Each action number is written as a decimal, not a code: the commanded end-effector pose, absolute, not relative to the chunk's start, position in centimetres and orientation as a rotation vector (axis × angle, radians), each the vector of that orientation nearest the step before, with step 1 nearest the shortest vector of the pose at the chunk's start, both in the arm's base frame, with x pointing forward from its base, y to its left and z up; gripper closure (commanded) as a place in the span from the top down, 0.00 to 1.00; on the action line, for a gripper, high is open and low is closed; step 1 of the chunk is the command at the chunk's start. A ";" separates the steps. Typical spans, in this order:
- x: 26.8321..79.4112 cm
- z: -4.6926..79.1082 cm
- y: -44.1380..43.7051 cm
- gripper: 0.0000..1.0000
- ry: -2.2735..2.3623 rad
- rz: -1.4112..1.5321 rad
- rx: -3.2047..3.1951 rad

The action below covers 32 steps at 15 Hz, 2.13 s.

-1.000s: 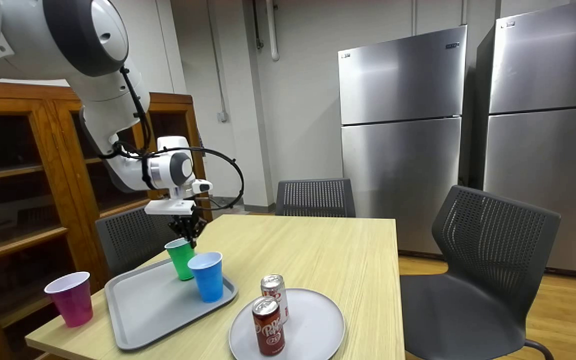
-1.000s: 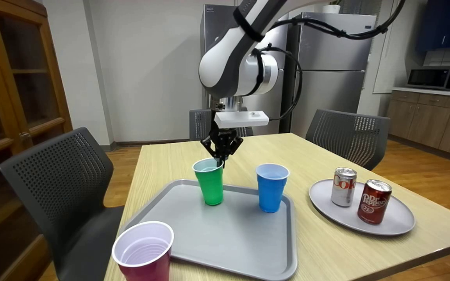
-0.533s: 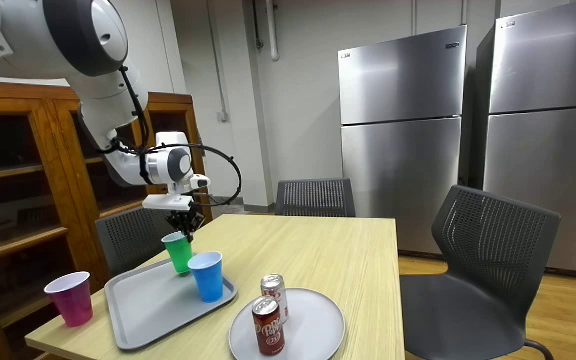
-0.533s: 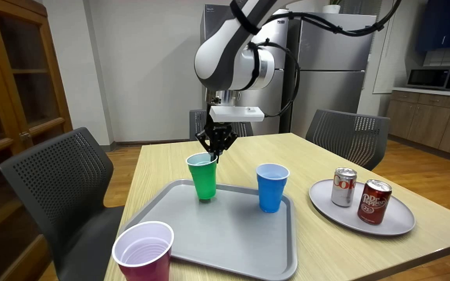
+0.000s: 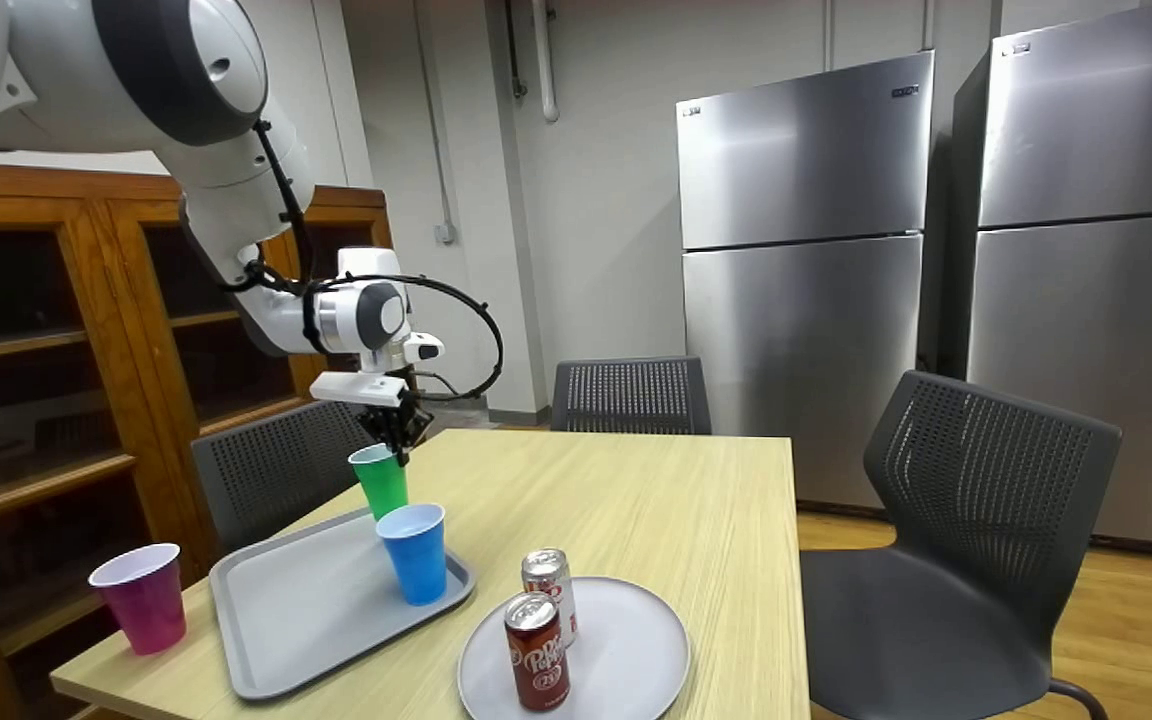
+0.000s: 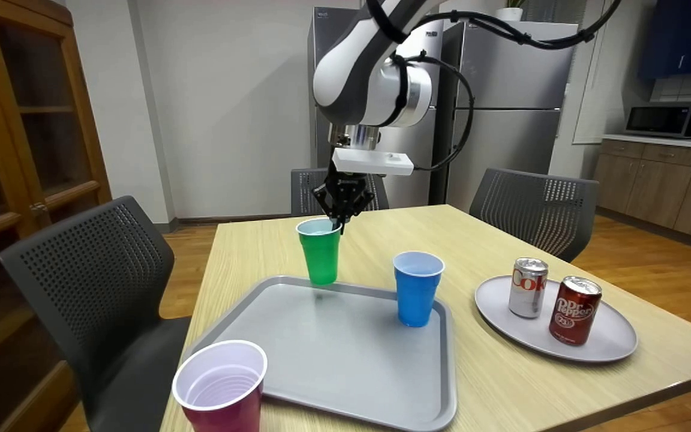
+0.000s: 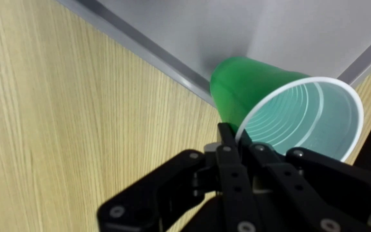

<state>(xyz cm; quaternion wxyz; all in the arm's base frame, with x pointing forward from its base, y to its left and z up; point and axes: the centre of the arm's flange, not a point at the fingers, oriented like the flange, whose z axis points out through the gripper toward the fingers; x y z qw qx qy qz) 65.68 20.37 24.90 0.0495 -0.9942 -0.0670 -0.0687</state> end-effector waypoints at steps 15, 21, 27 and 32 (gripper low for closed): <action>69.7 23.0 13.0 0.01 0.121 -0.238 -3.057; 70.2 22.2 13.0 0.01 0.130 -0.235 -3.055; 70.5 21.6 13.0 0.01 0.133 -0.231 -3.058; 70.3 22.5 13.1 0.44 0.103 -0.245 -3.055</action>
